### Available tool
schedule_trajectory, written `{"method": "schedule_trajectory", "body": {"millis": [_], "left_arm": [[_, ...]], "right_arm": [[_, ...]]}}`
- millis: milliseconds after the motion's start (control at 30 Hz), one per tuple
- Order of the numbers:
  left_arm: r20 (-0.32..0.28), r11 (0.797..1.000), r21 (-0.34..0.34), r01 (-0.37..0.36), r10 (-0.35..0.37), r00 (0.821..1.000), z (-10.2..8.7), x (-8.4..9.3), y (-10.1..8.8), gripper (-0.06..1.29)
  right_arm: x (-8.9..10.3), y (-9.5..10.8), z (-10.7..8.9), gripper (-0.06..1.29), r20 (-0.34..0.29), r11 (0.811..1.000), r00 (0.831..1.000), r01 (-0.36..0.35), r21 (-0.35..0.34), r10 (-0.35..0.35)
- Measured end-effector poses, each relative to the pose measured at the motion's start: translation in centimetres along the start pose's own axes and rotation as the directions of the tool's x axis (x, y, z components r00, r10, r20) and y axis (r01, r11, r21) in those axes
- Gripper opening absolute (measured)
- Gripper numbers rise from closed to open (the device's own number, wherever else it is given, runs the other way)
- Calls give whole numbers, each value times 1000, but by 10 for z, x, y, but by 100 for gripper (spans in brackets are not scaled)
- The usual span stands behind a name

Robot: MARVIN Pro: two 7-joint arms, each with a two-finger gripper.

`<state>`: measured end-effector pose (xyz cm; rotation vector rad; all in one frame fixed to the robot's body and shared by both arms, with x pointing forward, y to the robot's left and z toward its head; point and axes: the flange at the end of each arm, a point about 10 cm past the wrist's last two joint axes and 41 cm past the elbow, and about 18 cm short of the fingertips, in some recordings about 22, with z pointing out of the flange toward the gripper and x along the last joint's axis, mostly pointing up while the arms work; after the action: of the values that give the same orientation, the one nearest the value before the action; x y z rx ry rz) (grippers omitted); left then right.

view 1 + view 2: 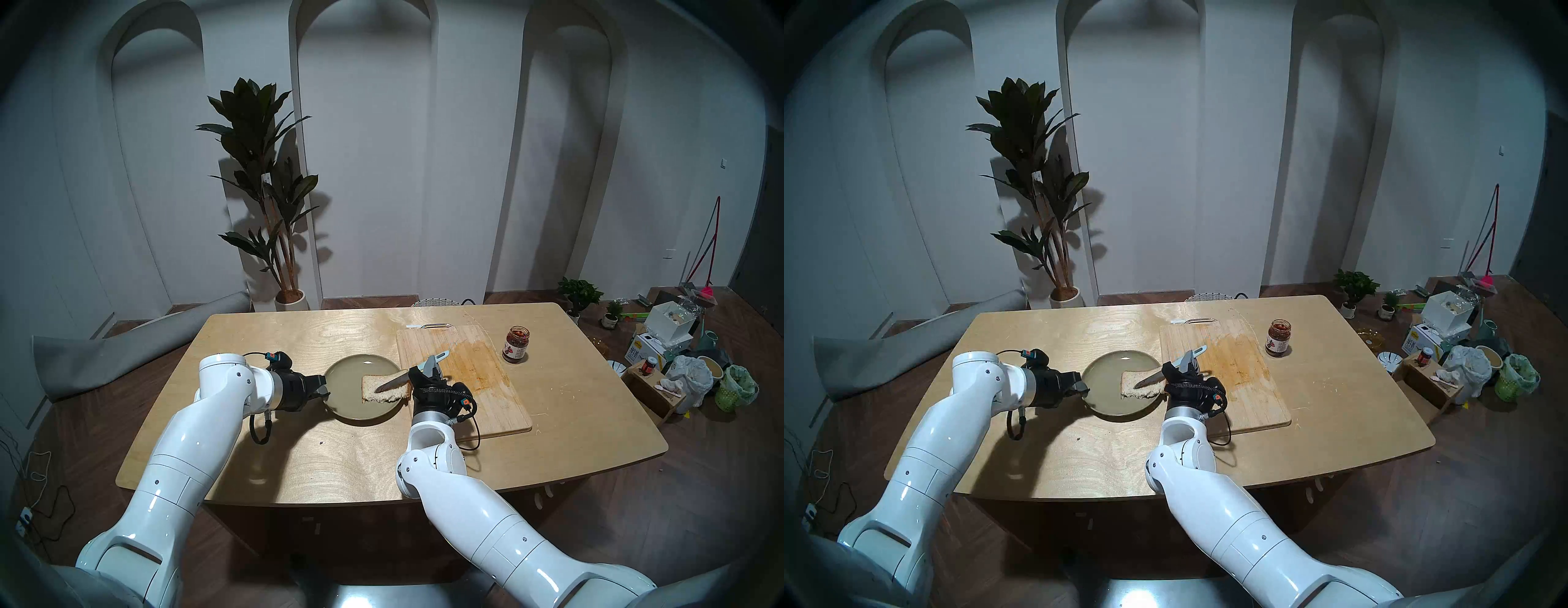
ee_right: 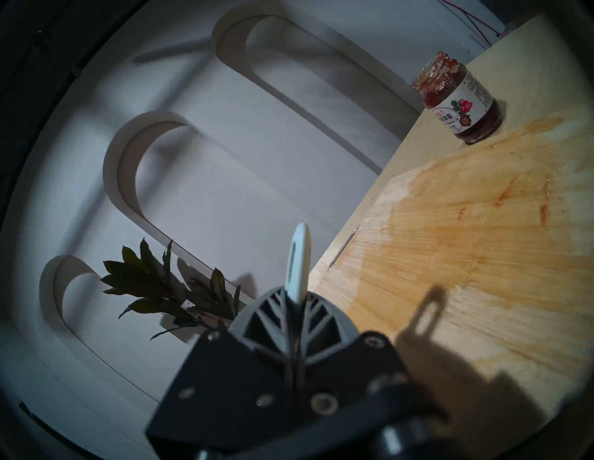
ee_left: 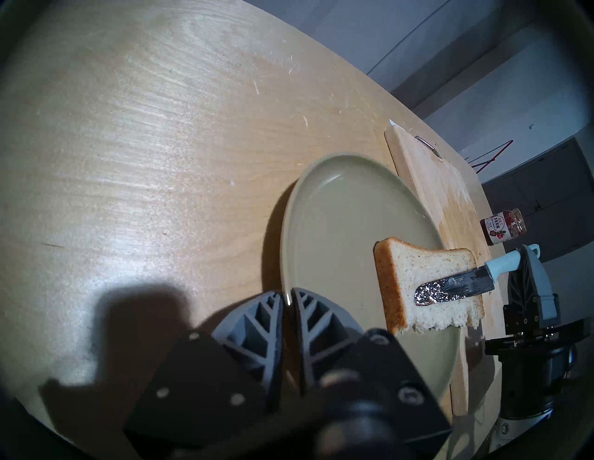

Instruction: Spread jam over the slice of bread with the knife

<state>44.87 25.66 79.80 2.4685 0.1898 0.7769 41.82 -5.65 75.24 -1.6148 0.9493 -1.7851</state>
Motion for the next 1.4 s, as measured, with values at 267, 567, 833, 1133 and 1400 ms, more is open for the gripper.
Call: {"method": "schedule_trajectory", "body": {"millis": [267, 567, 833, 1133, 1400], "left_arm": [[5, 1000, -5, -2, 2, 1000, 1, 1, 0, -3], [9, 1000, -10, 3, -3, 1000, 2, 2, -1, -3], [4, 999, -18, 26, -26, 1000, 4, 5, -4, -3], [-11, 999, -10, 41, -41, 999, 6, 8, -5, -3], [-18, 999, -4, 45, -45, 999, 6, 9, -5, -3]], "right_arm": [[0, -2, 4, -3, -15, 1000, 1000, 10, -2, -10], [4, 2, 11, -3, -29, 1000, 999, 27, -13, -28], [9, 10, 16, -3, -36, 999, 998, 42, -18, -42], [13, 14, 17, -3, -37, 999, 998, 45, -5, -45], [18, 18, 19, -3, -43, 999, 998, 41, 0, -41]]}}
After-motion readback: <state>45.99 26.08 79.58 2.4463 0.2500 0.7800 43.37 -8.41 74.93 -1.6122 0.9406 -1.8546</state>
